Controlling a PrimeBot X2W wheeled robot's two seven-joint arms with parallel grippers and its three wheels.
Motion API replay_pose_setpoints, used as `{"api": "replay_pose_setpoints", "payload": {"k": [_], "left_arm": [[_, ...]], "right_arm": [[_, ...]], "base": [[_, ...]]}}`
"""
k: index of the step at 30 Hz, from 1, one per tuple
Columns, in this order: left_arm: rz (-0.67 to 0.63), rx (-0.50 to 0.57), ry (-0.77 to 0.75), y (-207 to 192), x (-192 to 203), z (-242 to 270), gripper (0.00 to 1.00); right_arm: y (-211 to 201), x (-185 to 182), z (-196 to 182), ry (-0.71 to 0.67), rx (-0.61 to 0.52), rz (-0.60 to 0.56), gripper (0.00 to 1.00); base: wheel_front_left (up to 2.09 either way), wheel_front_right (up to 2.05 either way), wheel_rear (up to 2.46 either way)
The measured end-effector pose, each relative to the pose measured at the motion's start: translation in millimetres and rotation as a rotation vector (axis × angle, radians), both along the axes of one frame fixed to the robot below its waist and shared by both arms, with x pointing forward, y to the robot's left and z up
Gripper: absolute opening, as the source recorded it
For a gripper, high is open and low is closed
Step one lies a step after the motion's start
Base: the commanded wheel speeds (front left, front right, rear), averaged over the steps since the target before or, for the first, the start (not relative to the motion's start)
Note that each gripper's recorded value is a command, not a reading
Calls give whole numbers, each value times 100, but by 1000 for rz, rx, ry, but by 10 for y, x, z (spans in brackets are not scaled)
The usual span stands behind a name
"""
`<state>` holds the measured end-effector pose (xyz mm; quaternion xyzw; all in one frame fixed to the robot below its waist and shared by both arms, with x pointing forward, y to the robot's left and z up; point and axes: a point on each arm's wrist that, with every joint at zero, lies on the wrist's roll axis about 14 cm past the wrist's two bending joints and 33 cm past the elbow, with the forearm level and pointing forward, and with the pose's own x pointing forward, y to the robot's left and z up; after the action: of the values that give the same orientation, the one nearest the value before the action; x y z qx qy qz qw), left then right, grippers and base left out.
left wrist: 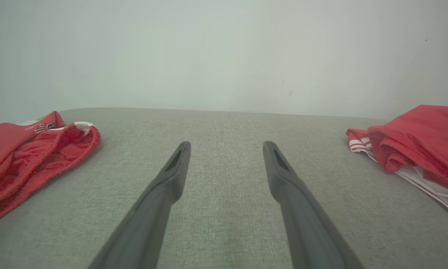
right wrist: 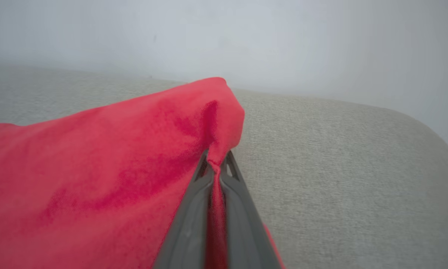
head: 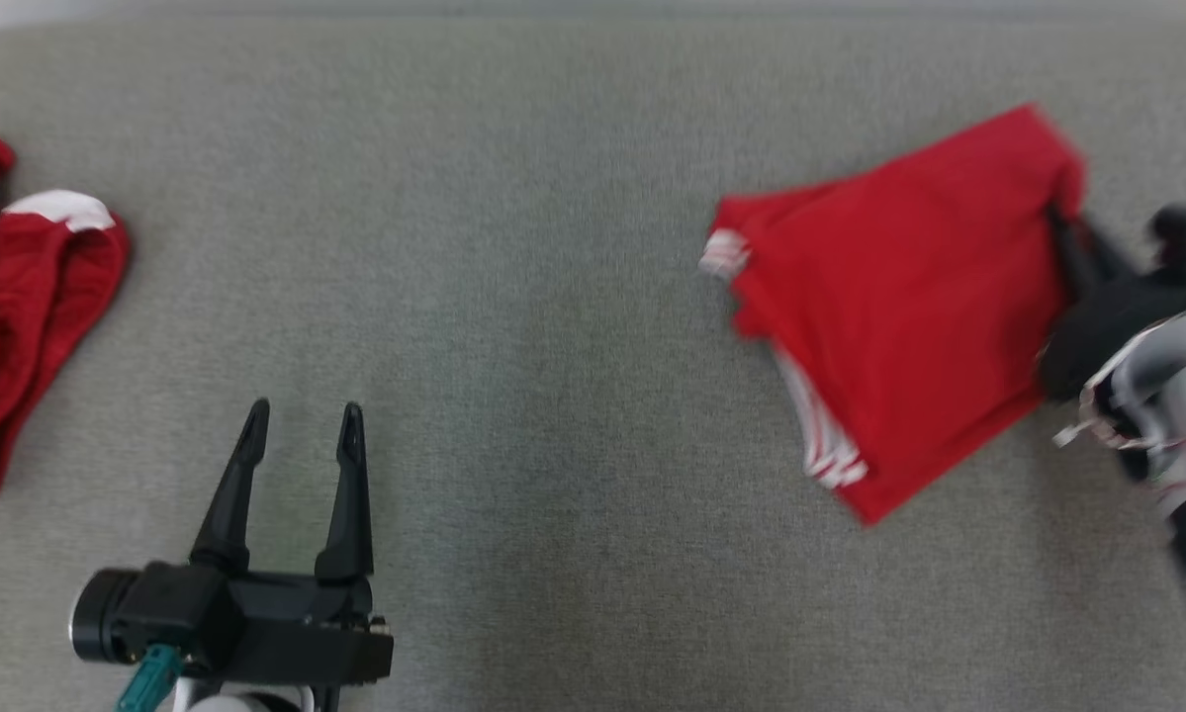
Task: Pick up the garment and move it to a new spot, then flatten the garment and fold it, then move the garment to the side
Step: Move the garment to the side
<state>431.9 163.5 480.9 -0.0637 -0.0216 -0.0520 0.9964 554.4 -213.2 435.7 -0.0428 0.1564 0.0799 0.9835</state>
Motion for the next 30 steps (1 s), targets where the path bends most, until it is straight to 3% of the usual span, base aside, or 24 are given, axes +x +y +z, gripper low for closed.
{"api": "replay_pose_setpoints", "payload": {"k": [11,30], "left_arm": [[-74,41,52,-123,405,-413,100],[-219,47,81,-506,638,-818,100]], "right_arm": [[-851,502,138,-29,-179,-84,0],[-2005,231,398,89,-483,-202,0]], "base": [[0,0,0],[0,0,0]]}}
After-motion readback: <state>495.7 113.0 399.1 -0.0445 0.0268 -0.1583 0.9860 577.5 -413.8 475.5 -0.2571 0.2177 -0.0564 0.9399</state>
